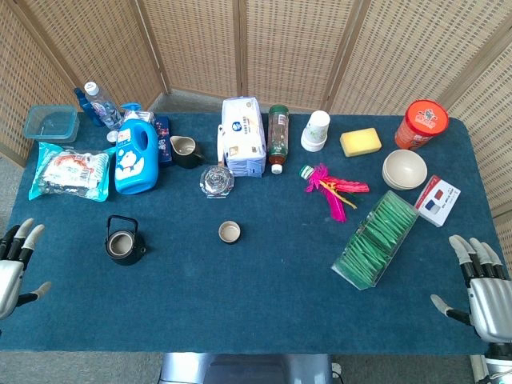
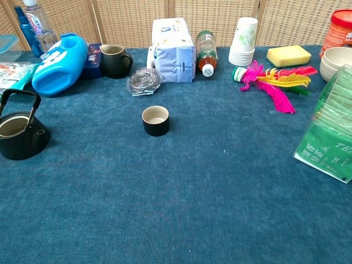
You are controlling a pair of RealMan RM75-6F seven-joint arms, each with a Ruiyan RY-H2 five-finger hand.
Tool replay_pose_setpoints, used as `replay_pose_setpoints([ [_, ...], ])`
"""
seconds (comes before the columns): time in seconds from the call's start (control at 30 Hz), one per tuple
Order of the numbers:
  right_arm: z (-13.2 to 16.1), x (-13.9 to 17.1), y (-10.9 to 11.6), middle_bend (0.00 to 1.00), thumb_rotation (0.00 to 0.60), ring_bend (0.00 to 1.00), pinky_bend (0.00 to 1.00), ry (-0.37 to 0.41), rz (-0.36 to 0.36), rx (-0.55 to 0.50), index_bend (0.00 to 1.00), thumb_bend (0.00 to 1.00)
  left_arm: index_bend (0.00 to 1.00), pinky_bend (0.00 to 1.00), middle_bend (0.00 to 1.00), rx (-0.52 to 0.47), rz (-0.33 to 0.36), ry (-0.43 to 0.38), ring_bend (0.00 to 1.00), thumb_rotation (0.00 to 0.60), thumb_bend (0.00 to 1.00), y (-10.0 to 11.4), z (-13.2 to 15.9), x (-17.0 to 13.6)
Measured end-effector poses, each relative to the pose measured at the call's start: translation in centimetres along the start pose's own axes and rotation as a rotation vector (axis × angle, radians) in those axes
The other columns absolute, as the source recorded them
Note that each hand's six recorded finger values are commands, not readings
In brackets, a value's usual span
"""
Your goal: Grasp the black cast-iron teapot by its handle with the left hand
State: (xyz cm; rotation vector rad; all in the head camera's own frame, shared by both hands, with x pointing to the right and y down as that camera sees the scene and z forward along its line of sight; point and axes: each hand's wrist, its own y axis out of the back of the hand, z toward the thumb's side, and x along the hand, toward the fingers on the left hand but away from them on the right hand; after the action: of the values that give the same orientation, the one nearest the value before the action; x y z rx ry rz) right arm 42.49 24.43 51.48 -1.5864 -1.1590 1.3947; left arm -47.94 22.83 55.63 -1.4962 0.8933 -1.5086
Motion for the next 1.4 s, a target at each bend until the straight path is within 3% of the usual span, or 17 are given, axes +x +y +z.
replay_pose_setpoints([
  [0.47, 0.1, 0.1, -0.1, 0.0, 0.6, 0.0, 0.0, 0.005, 0.012, -0.002, 0.0, 0.0, 0.0, 0.15, 0.0, -0.006, -0.02, -0.003, 0.0, 0.6, 0.06, -0.6, -0.1, 1.2],
  [0.67, 0.0, 0.0, -0.2, 0.0, 0.6, 0.0, 0.0, 0.001, 0.02, -0.005, 0.0, 0.0, 0.0, 0.03, 0.0, -0.022, -0.049, -0.029, 0.0, 0.6, 0.06, -0.8, 0.6, 4.0],
  [1.0, -0.2, -0.2, -0.2, 0.0, 0.6, 0.0, 0.0, -0.01, 0.024, -0.011, 0.0, 0.0, 0.0, 0.03, 0.0, 0.082, -0.127, -0.137, 0.0, 0.6, 0.06, -2.4, 4.4, 11.5],
  [1.4, -0.6, -0.6, -0.3, 0.0, 0.6, 0.0, 0.0, -0.028, 0.029, -0.013, 0.0, 0.0, 0.0, 0.03, 0.0, 0.113, -0.164, -0.154, 0.0, 0.6, 0.06, -3.2, 8.1, 15.5],
])
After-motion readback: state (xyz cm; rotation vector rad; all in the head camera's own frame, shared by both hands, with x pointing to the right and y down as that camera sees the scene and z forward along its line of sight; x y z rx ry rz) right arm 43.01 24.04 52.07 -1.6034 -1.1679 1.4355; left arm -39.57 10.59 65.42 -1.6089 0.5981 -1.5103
